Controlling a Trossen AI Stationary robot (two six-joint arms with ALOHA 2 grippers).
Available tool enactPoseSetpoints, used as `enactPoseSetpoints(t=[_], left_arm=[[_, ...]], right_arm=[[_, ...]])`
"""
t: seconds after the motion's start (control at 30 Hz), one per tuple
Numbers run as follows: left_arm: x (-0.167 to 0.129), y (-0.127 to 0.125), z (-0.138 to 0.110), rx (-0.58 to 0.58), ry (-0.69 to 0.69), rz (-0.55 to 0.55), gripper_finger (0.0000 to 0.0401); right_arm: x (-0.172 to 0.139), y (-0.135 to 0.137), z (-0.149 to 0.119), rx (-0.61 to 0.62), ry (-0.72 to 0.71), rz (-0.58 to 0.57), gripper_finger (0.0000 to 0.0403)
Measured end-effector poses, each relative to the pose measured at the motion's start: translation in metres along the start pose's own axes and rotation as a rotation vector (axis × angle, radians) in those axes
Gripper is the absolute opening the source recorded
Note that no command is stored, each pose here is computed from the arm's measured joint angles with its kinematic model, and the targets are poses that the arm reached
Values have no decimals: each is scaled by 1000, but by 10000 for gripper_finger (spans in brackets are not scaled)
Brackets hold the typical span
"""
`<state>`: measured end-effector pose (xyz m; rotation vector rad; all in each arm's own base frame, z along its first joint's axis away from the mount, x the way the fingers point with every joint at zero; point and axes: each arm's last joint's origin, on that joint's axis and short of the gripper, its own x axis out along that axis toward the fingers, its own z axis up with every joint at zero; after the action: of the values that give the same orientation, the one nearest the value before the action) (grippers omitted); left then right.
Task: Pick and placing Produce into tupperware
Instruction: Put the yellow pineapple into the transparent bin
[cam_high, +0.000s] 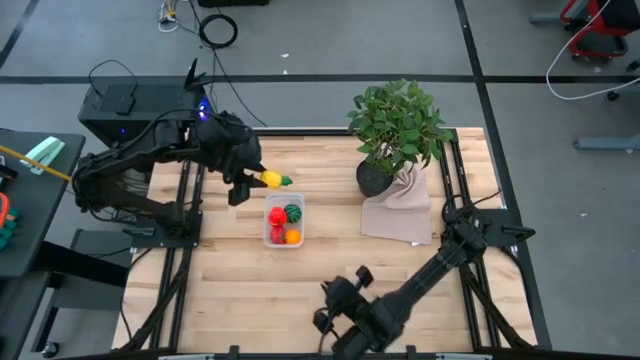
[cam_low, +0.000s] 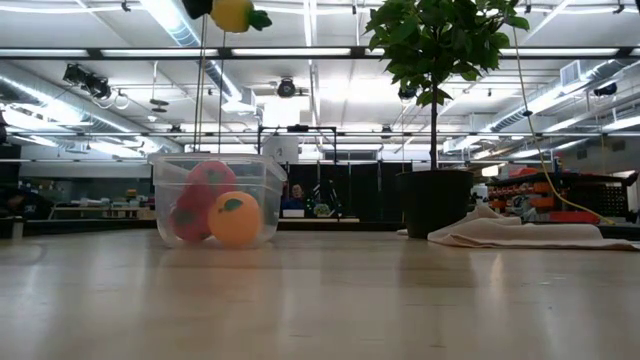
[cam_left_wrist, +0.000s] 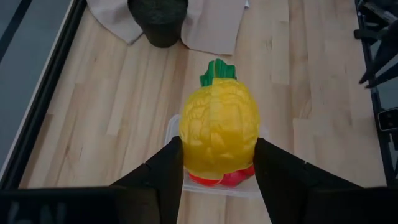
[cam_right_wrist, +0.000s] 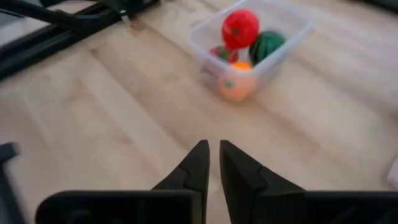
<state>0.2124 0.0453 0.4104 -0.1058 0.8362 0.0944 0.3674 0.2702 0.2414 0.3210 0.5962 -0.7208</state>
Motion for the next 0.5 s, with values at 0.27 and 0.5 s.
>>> enactPoseSetpoints(t=[0.27, 0.5], left_arm=[[0, -1, -1, -16, 15, -9, 178], [1, -11, -3, -2, 38, -39, 182]], right_arm=[[23, -7, 23, -149, -107, -87, 10], [23, -6, 43, -171, -200, -114, 10]])
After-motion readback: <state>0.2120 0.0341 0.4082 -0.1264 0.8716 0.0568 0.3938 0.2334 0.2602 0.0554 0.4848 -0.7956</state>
